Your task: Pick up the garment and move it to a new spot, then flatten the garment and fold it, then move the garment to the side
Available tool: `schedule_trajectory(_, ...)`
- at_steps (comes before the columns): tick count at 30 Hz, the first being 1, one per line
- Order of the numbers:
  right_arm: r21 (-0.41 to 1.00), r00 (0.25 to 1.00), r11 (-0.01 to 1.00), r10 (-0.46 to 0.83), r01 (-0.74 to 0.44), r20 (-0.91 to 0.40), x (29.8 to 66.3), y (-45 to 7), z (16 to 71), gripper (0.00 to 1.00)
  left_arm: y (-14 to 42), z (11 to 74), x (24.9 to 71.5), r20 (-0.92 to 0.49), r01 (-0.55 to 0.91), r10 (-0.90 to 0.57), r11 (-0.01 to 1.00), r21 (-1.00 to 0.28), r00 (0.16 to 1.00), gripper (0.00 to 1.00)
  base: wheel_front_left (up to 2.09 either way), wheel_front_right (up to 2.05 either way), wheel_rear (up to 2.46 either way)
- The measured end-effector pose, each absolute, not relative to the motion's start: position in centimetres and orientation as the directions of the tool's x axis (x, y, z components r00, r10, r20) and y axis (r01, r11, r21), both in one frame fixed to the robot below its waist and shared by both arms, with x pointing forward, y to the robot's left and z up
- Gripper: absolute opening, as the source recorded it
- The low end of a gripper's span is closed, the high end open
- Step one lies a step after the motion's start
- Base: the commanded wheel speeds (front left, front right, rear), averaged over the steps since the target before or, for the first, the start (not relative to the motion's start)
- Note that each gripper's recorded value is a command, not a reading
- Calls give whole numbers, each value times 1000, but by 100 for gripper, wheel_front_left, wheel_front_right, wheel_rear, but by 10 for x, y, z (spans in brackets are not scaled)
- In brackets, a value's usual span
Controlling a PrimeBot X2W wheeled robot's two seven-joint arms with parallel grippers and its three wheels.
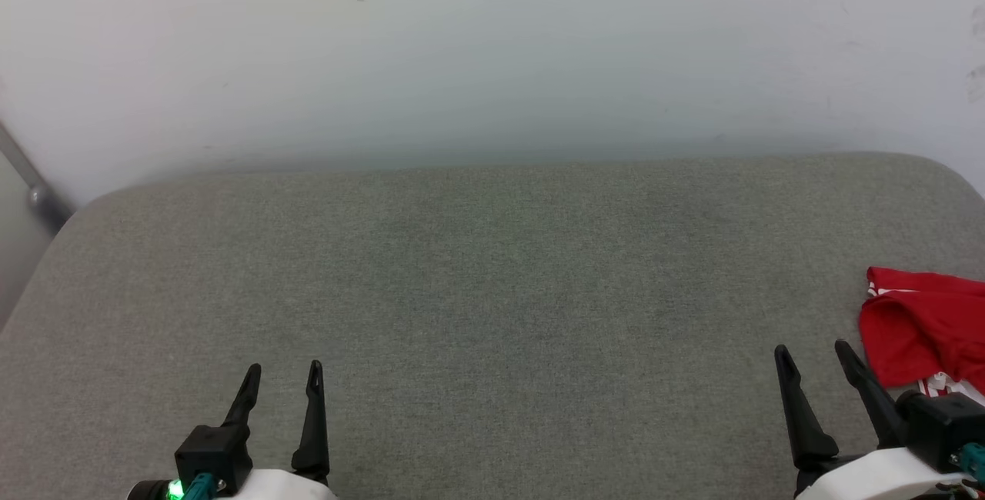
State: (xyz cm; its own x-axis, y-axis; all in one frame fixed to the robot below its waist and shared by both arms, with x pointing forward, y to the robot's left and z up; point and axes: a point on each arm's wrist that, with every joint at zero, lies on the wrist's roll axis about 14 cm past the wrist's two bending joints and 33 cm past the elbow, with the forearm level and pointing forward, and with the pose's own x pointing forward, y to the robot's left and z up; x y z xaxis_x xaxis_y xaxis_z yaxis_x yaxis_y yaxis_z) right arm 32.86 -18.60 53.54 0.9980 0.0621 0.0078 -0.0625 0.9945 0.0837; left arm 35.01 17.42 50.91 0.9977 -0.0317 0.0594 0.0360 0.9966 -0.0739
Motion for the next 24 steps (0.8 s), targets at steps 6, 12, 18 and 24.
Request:
schedule_trajectory(6, 82, 998, 995, 63, -64, 5, 328, -185, 535, 100, 172, 506, 350, 47, 45, -42, 996, -76, 998, 100, 0, 0, 0)
schedule_trajectory(12, 76, 998, 995, 67, -66, -6, 329, -183, 533, 100, 170, 505, 352, 45, 50, -46, 996, -80, 998, 100, 0, 0, 0)
schedule_trajectory(18, 92, 997, 994, 70, -66, -42, 327, -182, 522, 0, 168, 490, 346, -6, 42, -43, 993, -106, 999, 0, 0, 0, 0)
schedule_trajectory(24, 219, 996, 974, 74, -61, -51, 328, -182, 516, 0, 174, 484, 348, -49, 10, -21, 975, -221, 999, 0, 0, 0, 0)
